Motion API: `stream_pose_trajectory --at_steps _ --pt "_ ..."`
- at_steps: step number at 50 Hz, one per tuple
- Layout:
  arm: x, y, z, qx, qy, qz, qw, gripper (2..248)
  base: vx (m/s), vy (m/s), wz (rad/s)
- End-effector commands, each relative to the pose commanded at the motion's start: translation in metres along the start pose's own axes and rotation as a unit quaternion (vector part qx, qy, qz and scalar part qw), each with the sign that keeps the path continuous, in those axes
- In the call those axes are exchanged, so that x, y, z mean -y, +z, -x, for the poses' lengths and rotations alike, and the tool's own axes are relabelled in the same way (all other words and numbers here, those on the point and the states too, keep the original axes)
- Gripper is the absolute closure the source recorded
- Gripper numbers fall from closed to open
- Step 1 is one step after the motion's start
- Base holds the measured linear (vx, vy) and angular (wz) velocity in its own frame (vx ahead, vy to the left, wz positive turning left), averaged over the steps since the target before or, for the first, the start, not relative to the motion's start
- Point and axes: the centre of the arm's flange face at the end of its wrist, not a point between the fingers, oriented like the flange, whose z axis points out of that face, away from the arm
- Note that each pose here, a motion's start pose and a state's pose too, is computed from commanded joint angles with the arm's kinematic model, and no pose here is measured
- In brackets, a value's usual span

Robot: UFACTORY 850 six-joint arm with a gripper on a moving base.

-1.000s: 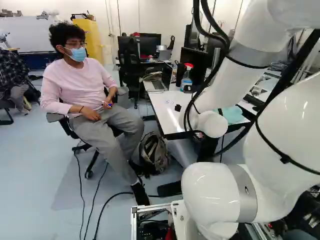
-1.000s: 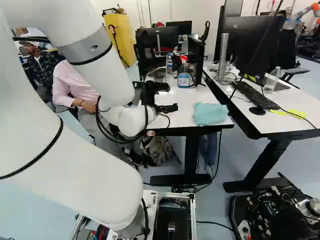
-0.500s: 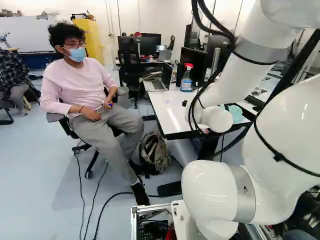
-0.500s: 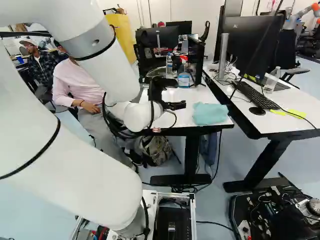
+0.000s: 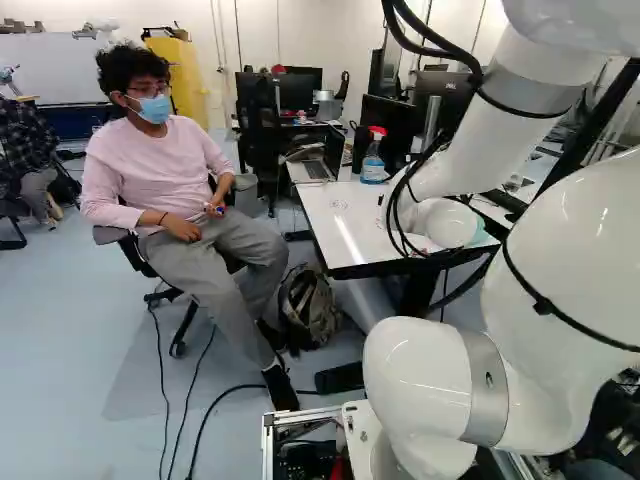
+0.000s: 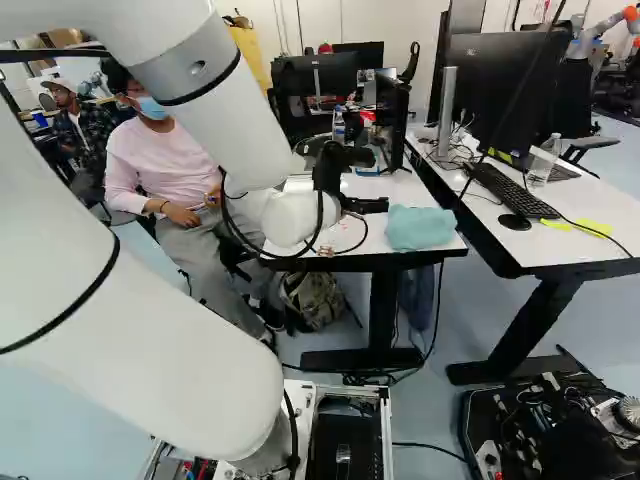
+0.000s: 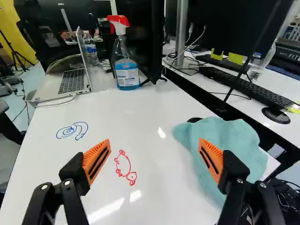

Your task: Clean the table with the green towel

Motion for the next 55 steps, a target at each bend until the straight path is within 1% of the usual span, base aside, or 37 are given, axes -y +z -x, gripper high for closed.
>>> stream_pose_trajectory --at_steps 18,32,46,55 --pt "-0.022 0.003 -0.015 0.011 0.011 0.028 0.9995 3 0.000 0.000 0.000" --pt "-0.040 0.012 -0.015 0.040 0.017 0.047 0.9979 3 0.000 0.000 0.000" --pt "-0.058 0.020 -0.014 0.069 0.025 0.065 0.9952 3 0.000 0.000 0.000" --pt "-0.071 0.026 -0.016 0.074 0.029 0.076 0.9939 3 0.000 0.000 0.000"
